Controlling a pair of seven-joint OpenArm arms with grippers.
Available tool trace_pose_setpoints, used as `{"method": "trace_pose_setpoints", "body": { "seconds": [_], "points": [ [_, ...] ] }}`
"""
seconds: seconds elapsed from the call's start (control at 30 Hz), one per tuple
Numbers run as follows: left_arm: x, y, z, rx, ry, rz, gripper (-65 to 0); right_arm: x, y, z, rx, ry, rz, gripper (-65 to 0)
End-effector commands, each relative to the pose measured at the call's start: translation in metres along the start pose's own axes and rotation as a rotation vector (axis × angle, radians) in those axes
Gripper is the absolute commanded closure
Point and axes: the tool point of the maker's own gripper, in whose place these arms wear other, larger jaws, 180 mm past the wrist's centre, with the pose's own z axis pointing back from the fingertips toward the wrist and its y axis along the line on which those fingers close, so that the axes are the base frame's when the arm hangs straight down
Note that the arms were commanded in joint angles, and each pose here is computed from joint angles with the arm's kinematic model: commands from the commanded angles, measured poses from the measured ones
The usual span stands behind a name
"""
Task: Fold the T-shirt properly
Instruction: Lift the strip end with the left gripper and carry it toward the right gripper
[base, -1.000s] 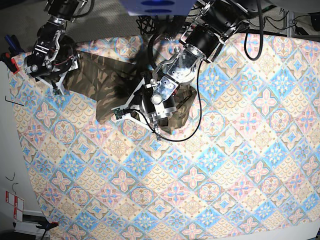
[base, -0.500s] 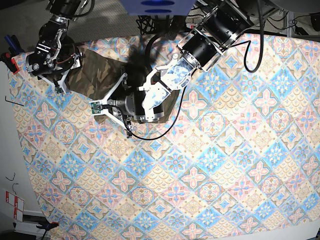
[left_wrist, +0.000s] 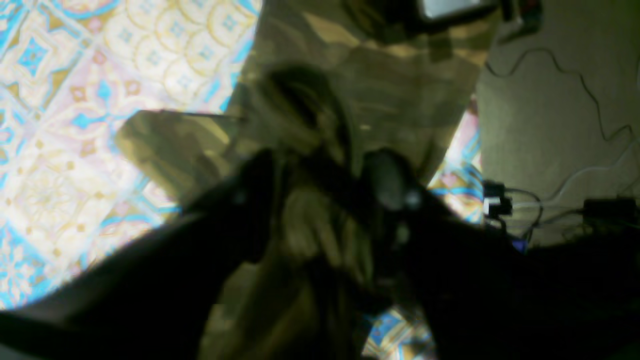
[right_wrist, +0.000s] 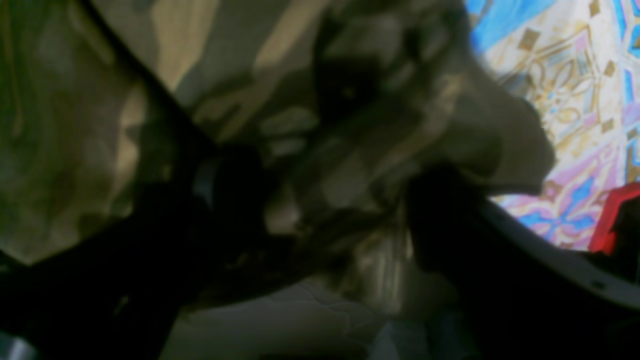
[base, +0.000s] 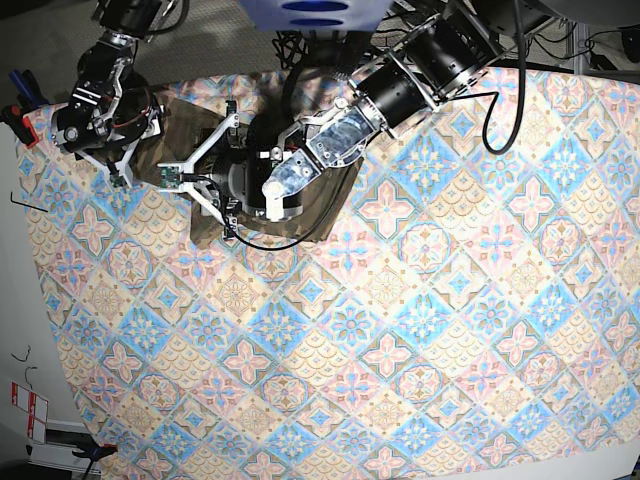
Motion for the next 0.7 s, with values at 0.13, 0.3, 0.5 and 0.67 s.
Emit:
{"method": "trace_pose_setpoints", "body": {
  "seconds": [0.13,0.3,0.5,0.67],
  "points": [
    [0.066,0.018,0.035,0.05,-0.287,-0.002,-28.3,0.006,-0.009,0.005,-0.023,-0.021,0.002,-47.0],
    [0.088,0.042,0.069,0.071,-0.498,0.115,-24.6,0.007,-0.009,0.005,-0.023,-0.022,0.002,-46.9],
    [0.071,0.071,0.124,0.195,-0.625,0.227,-19.3,0.007,-0.009,0.005,-0.023,-0.022,0.002,-46.8],
    [-0.019,0.079,0.125,0.27,-0.384,0.33,-13.4,0.007,-0.009,0.005,-0.023,-0.022,0.002,-46.8]
  ]
}}
